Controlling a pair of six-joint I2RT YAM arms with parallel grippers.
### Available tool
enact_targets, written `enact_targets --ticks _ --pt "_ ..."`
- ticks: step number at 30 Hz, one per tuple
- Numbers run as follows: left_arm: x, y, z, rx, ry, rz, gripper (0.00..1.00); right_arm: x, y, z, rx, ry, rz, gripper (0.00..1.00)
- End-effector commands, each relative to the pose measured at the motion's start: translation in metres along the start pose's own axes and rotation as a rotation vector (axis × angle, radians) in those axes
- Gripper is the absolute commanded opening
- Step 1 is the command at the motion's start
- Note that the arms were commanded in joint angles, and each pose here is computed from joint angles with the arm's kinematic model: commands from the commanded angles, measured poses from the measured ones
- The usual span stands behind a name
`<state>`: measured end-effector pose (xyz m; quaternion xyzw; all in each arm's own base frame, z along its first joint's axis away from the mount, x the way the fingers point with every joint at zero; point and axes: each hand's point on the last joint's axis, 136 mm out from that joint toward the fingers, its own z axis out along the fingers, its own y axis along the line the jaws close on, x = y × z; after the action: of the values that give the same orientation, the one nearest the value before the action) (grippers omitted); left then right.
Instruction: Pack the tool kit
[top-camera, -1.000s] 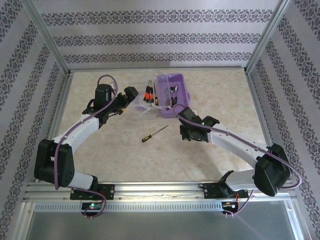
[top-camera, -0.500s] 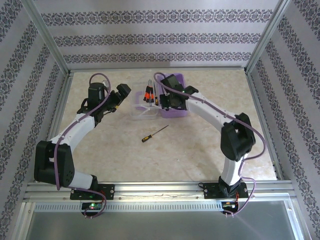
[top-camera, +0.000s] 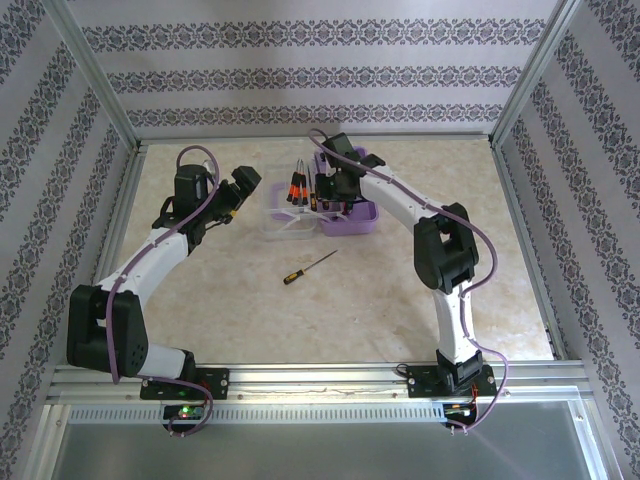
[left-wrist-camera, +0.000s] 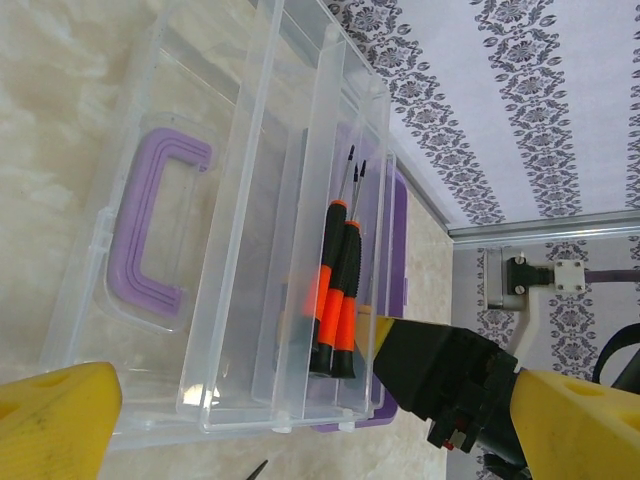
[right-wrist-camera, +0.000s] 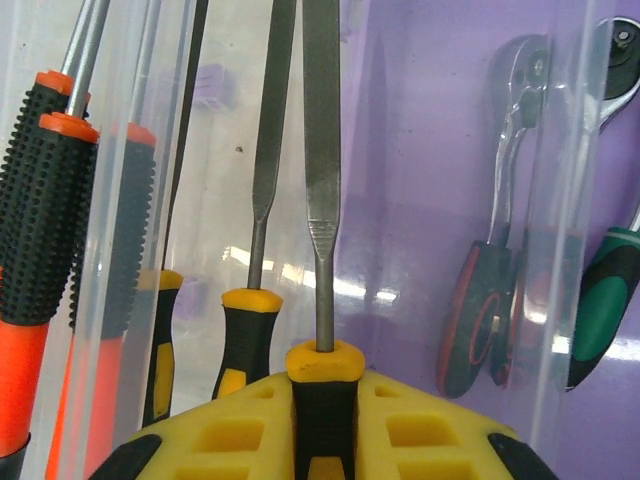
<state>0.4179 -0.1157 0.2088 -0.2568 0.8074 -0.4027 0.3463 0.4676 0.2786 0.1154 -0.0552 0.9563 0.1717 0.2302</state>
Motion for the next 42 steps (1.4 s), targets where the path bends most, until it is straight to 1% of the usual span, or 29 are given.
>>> enact_targets --ticks 1,9,11,21,26,30,32,34,37,40,42 --pt "-0.01 -0.021 -0.01 0.056 -0.028 0.012 1.0 -0.001 0.002 0.003 -0.006 0.023 0.023 0.18" --pt "-0.01 -0.021 -0.011 0.056 -0.029 0.013 1.0 -0.003 -0.004 0.005 0.014 0.015 0.066 0.21" --pt "-0.01 -0.021 -0.01 0.055 -0.029 0.011 1.0 -0.003 -0.006 0.006 0.016 0.018 0.075 0.23" --pt "-0.01 -0.021 -0.01 0.055 -0.029 0.013 1.0 -0.003 -0.003 0.004 -0.001 0.022 0.087 0.26" --pt "-0.01 -0.02 -0.01 0.054 -0.028 0.013 1.0 -0.011 0.003 -0.013 -0.015 -0.013 0.075 0.27" --pt "-0.011 -0.021 -0.011 0.057 -0.03 0.014 1.0 -0.023 0.009 -0.045 -0.004 -0.087 0.051 0.27" --pt "-0.01 -0.021 -0.011 0.054 -0.031 0.015 1.0 -0.023 0.015 -0.061 0.001 -0.128 0.032 0.32" --pt "-0.011 -0.021 -0.011 0.053 -0.033 0.017 1.0 -0.02 0.02 -0.078 0.011 -0.185 0.016 0.39" --pt "-0.012 -0.02 -0.012 0.049 -0.038 0.019 1.0 -0.002 0.026 -0.089 0.028 -0.229 -0.002 0.45" --pt "-0.016 -0.019 -0.015 0.04 -0.056 0.02 1.0 0.025 0.038 -0.095 0.023 -0.237 -0.03 0.47" --pt "-0.02 -0.015 -0.018 0.032 -0.072 0.013 1.0 0.048 0.05 -0.095 0.036 -0.229 -0.073 0.5"
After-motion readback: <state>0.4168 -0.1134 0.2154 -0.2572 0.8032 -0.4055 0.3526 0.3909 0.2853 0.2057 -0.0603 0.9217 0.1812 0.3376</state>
